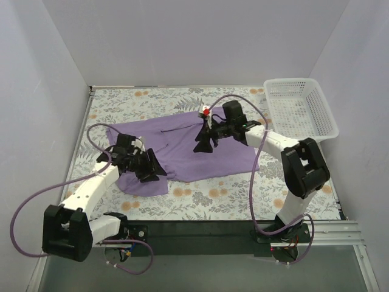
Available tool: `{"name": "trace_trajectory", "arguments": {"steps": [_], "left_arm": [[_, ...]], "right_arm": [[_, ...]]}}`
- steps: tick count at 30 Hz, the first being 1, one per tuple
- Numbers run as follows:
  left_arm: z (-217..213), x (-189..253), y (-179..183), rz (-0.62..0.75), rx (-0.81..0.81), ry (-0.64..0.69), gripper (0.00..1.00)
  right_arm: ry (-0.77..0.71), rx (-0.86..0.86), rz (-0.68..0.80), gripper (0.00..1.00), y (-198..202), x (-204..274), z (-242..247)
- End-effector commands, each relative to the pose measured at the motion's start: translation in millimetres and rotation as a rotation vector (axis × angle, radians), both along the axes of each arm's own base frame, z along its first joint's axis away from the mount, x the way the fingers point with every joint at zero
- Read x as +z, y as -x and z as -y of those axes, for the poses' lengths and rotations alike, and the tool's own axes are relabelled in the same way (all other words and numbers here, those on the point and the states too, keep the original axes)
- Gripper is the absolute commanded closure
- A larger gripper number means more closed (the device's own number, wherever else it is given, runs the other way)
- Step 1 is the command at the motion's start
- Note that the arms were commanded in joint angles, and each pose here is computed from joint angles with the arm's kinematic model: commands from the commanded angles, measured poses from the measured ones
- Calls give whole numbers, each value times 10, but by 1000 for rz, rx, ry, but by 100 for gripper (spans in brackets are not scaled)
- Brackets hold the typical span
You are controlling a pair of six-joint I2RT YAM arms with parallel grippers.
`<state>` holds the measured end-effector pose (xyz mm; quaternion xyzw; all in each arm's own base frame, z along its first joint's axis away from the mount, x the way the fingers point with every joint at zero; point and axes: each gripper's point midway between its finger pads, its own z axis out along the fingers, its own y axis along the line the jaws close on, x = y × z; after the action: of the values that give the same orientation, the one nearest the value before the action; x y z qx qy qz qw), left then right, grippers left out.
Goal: Fold and stack the t-shirts
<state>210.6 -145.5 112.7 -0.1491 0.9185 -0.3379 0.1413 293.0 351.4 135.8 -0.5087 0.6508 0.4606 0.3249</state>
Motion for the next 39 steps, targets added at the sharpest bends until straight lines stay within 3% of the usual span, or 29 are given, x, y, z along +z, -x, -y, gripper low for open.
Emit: {"name": "trace_trajectory", "arguments": {"steps": [1, 6, 18, 19, 24, 29, 33, 36, 39], "left_arm": [[66, -258, 176, -107, -37, -187, 55], [3, -474, 226, -115, -42, -382, 54], [186, -740, 187, -145, -120, -519, 55], [178, -781, 202, -160, -124, -535, 61], [150, -898, 240, -185, -145, -610, 65], [178, -975, 311, -205, -178, -638, 81], [192, -947, 324, -186, -205, -649, 100], [217, -782, 301, -141, -215, -627, 100], [263, -542, 284, -74, -225, -575, 100]], "right_arm": [[-84, 13, 61, 31, -45, 358, 377], [-93, -70, 39, 31, -69, 350, 851], [-117, -145, -8, 30, -15, 296, 1247], [-120, -151, -10, 30, -26, 305, 1267], [-129, -164, -21, 30, -54, 304, 1331], [-138, -178, -30, 31, -68, 322, 1389], [-121, -186, -15, 30, -49, 327, 1431], [-37, -147, 36, 31, 37, 306, 1518], [173, -98, 135, 31, 140, 38, 1779]]}}
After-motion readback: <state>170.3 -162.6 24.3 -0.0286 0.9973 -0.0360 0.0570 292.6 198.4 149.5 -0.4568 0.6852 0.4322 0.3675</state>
